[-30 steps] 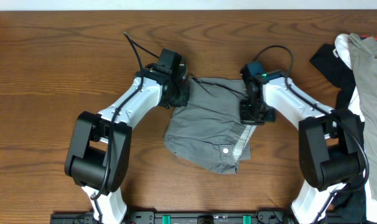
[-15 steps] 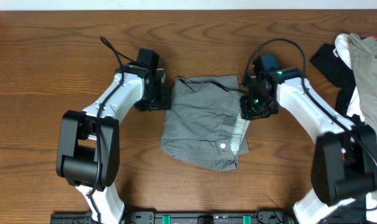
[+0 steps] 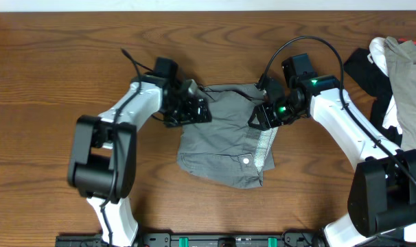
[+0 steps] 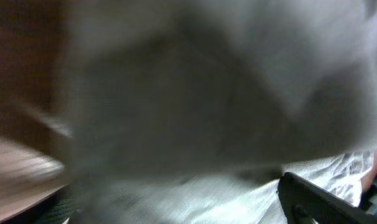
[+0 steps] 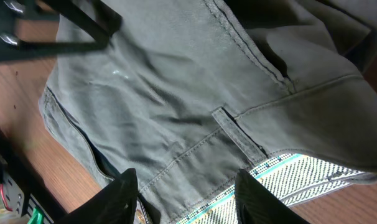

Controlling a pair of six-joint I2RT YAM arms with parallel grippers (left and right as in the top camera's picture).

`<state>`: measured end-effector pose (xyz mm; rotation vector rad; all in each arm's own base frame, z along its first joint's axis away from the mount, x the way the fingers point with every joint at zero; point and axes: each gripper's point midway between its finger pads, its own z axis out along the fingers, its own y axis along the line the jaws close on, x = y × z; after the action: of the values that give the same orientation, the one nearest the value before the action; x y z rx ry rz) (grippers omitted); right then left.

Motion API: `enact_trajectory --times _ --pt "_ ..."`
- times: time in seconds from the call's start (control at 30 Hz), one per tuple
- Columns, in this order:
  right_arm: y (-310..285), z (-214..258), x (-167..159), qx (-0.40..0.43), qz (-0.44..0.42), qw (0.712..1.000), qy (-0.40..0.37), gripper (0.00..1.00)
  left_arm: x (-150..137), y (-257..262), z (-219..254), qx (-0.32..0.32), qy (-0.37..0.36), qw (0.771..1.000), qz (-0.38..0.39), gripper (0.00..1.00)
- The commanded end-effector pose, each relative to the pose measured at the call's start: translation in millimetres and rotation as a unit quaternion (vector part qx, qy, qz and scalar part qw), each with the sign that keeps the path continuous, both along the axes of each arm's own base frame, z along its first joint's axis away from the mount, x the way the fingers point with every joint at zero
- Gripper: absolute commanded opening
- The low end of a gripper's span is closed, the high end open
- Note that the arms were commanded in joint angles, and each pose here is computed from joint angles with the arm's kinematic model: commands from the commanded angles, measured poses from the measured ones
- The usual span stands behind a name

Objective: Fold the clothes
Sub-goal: 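Carry the folded shorts to the far left with the left gripper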

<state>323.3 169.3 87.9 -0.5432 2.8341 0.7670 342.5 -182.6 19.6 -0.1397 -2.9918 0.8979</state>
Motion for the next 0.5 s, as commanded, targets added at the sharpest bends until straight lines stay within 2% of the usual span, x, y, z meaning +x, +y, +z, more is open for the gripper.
enact_trajectory --times 0.0,0.07,0.13,0.23,0.37,0.47 --pt "9 2 -4 0.011 0.007 1.000 0.005 0.48 -16 -15 -8 -0.037 0.026 0.999 -0.030 0.67" --pt "9 2 -4 0.011 0.003 1.000 0.007 0.47 -16 -16 -8 -0.038 0.022 0.998 -0.035 0.40" --pt "8 1 -3 0.009 -0.001 1.000 0.007 0.48 -16 -14 -8 -0.039 0.011 0.998 -0.048 0.08" --pt "7 1 -2 0.008 -0.004 1.000 0.008 0.47 -10 -2 -7 -0.039 0.003 0.998 -0.045 0.06" --pt "5 0 -1 0.001 -0.019 1.000 0.013 0.47 11 40 6 -0.041 -0.030 0.998 -0.035 0.06" --pt "5 -1 -1 0.000 -0.024 1.000 0.016 0.47 40 95 20 -0.037 -0.063 0.997 0.027 0.06"
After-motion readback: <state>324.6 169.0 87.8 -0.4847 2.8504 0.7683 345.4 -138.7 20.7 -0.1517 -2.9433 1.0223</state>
